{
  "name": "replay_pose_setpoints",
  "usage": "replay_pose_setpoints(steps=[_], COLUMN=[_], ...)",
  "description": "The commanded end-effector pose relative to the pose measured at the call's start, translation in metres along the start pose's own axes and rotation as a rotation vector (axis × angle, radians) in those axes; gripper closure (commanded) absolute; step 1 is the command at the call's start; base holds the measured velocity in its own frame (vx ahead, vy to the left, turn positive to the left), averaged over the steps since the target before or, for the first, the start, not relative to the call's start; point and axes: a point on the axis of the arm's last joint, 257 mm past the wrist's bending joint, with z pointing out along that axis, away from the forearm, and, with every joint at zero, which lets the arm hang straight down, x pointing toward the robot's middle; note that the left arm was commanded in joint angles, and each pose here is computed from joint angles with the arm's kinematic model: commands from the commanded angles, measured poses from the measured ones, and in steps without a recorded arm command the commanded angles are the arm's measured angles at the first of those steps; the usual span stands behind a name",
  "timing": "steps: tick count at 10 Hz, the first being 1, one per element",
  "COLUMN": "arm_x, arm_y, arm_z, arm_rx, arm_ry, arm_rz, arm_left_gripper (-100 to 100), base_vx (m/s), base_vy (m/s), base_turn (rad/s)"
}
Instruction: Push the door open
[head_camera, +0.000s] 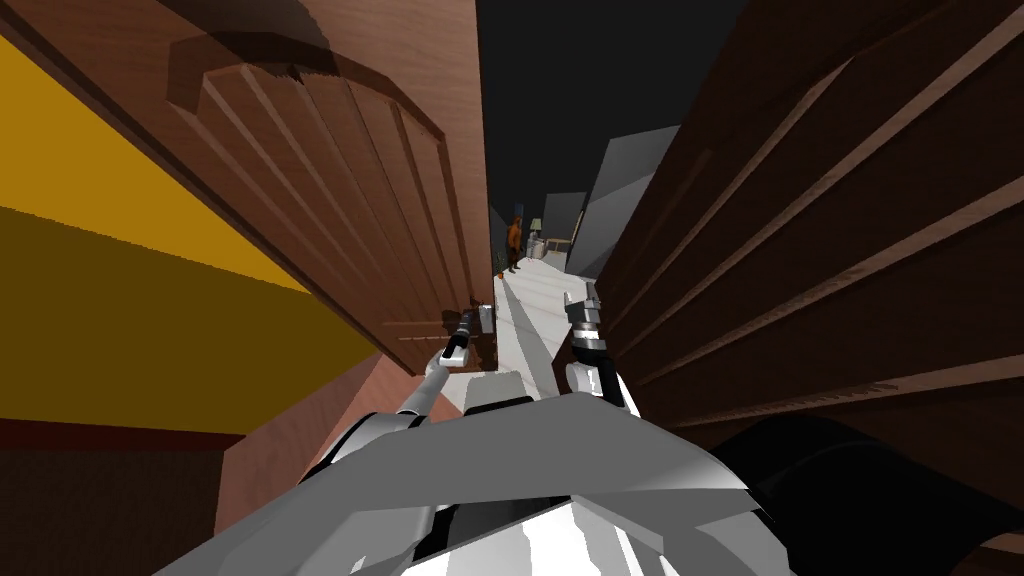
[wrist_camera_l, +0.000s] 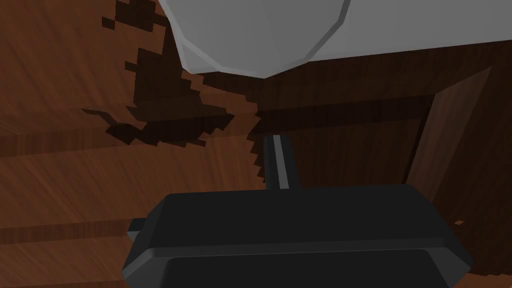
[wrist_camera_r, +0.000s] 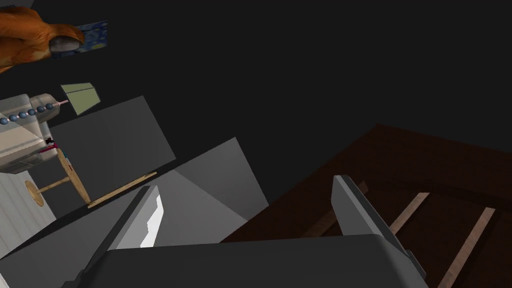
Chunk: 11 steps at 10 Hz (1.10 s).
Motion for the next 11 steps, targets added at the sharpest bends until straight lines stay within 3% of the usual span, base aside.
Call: replay_pose_setpoints(steps=[1, 5, 8, 9, 11], arm_x=[-0.002, 0.006, 0.025, 0.021, 0.011], arm_y=[0.003, 0.001, -0.001, -0.001, 0.0], arm_z=[-0.0009, 0.0014, 0.0032, 0.0036, 0.0033], arm_rx=[-0.008, -0.01, -0.011, -0.011, -0.01], arm_ry=[-0.004, -0.001, 0.008, 0.006, -0.004], arm_rz=[0.0, -0.017, -0.049, -0.042, -0.028], arm_left_gripper=[-100, -100, -100, -100, -100], base_vx=[-0.215, -0.227, -0.232, -0.111, 0.13], base_vy=[-0.043, -0.069, -0.077, -0.022, -0.033], base_turn=[0.013, 0.038, 0.056, 0.004, -0.023])
